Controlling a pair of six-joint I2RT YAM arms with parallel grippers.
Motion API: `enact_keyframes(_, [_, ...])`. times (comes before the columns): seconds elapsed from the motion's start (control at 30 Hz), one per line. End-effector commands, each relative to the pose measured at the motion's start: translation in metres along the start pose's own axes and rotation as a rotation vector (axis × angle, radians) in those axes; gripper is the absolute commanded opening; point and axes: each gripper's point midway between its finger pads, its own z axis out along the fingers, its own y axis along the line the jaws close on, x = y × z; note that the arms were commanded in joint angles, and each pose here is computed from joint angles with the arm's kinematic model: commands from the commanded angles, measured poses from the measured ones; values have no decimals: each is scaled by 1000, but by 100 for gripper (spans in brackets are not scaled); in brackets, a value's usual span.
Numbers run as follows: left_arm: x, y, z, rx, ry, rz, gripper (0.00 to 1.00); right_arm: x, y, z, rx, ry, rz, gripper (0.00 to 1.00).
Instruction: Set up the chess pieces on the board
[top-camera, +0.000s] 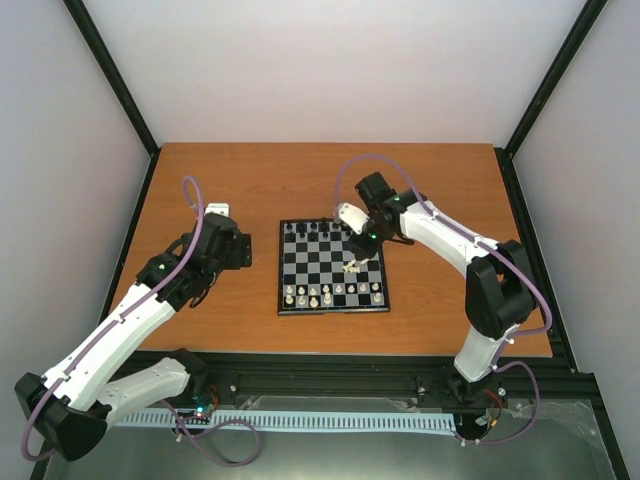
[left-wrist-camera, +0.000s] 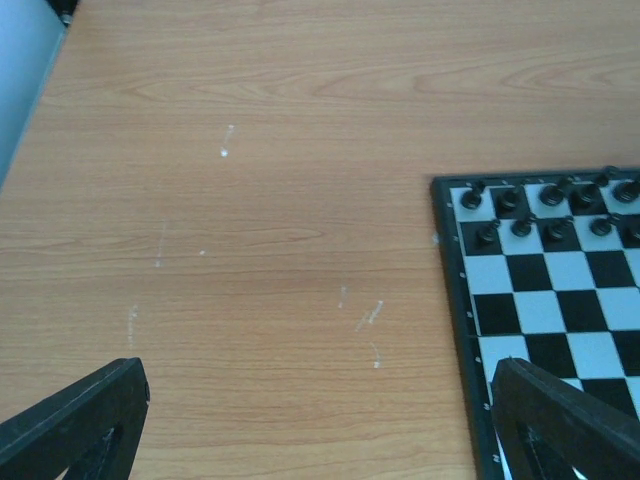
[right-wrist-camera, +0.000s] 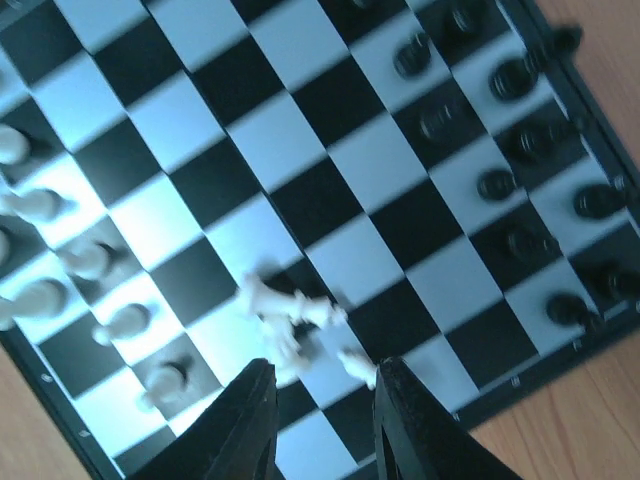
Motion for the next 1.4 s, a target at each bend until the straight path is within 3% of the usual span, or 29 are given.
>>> enact_keyframes(0.0, [-7,-23,-3,130,6,25,96,17,-17,5,83,8,-26,29])
enact_keyframes(0.6, [-2,-27,4,132,32,44,96,50,-5,49,-24,128,-55,35])
enact_keyframes(1.37, [3,-28,9,120,54,55,96,67,10,62,-114,184,-49,39])
